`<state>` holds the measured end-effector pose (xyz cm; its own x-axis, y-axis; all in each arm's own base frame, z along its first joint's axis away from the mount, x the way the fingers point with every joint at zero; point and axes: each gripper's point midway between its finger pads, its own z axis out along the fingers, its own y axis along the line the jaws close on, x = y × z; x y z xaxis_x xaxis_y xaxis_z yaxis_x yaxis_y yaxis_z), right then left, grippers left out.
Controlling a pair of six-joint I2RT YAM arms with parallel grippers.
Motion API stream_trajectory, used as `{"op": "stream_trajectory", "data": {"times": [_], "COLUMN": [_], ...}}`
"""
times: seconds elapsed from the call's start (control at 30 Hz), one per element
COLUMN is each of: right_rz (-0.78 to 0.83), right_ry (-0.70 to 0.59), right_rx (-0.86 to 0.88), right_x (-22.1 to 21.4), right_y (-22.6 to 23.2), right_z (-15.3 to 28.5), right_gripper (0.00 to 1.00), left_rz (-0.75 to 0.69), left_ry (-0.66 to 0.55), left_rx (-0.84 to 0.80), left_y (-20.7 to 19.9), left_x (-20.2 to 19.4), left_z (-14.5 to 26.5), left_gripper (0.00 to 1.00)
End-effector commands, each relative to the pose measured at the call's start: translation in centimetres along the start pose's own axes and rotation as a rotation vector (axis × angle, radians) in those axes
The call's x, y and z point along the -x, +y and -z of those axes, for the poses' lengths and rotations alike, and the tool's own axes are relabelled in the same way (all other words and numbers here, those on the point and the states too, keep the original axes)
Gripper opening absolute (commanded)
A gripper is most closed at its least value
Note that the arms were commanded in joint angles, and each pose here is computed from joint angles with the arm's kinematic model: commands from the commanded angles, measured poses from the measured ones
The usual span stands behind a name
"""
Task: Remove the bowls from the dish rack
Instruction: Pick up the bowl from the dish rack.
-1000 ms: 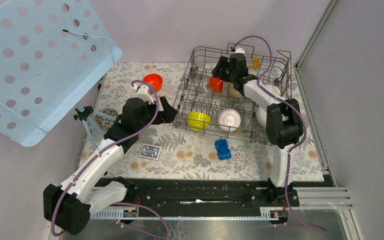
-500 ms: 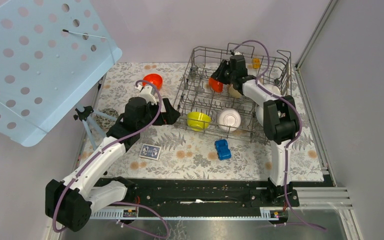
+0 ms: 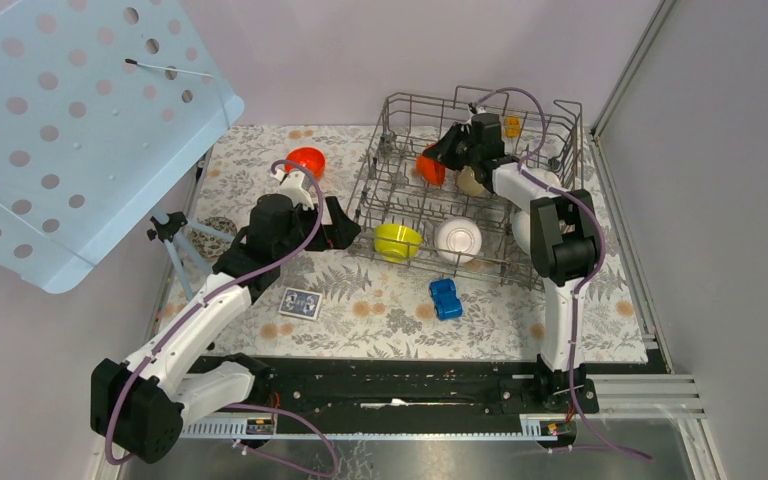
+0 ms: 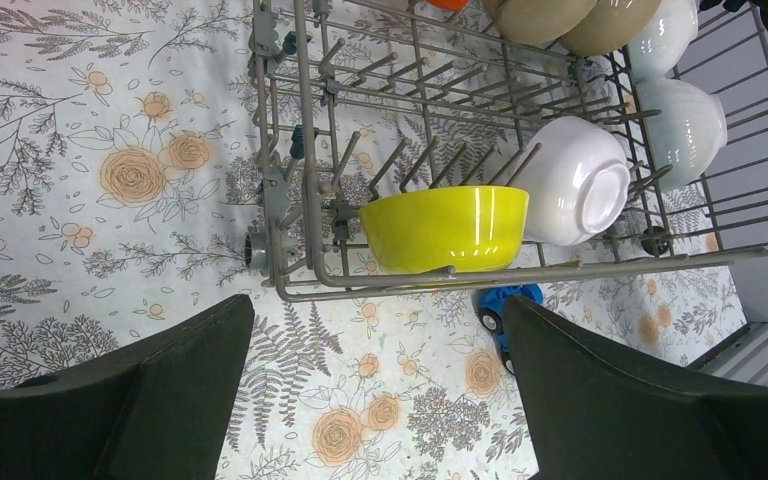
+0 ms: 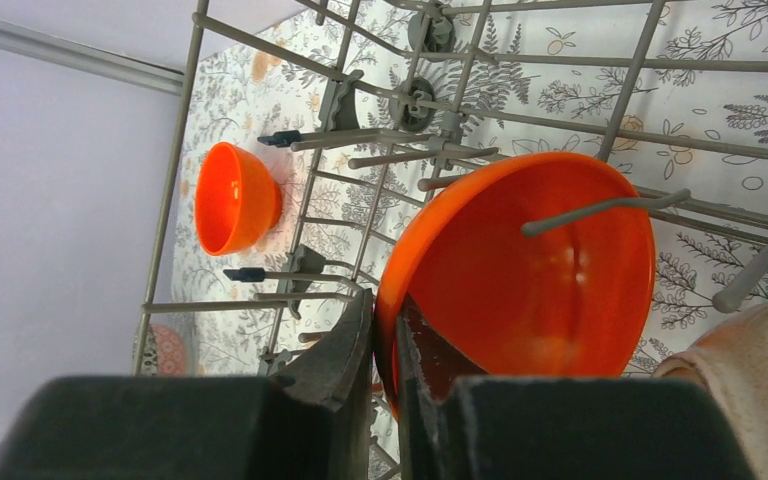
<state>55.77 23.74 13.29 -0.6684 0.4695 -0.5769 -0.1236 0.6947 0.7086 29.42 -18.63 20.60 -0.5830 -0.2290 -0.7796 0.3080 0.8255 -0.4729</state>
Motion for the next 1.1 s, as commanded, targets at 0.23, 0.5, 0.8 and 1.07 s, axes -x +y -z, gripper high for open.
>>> {"op": "stream_trajectory", "data": {"times": [0.23,0.5,0.8,1.07], "right_rz": [-0.082,-0.149,-0.181,-0.179], "right_ry": [-0.115,-0.161,-0.193,-0.204], "right_rx": [0.254,0.382,0.473,0.501], "right_x": [4.6,6.2,7.5,8.3], "right_y": [4.8,6.3,8.0,8.9], "right_z": [4.4,6.1,7.7,8.9], "right_gripper": [0.00,0.00,0.00,0.00], "left_rz": [-0.013,-0.012,-0.014,-0.015], "left_ry": [-0.048,-0.046,-0.048,-0.051], "left_rx": [-0.005,-0.002,0.004,0.005], "left_y": [-0.6,-0.5,-0.4,-0.4], "left_x": [1.7,1.6,1.7,1.7], "left_z": [0.3,0.4,0.4,0.4], "left_gripper": [0.99,0.99,0.99,0.99]}}
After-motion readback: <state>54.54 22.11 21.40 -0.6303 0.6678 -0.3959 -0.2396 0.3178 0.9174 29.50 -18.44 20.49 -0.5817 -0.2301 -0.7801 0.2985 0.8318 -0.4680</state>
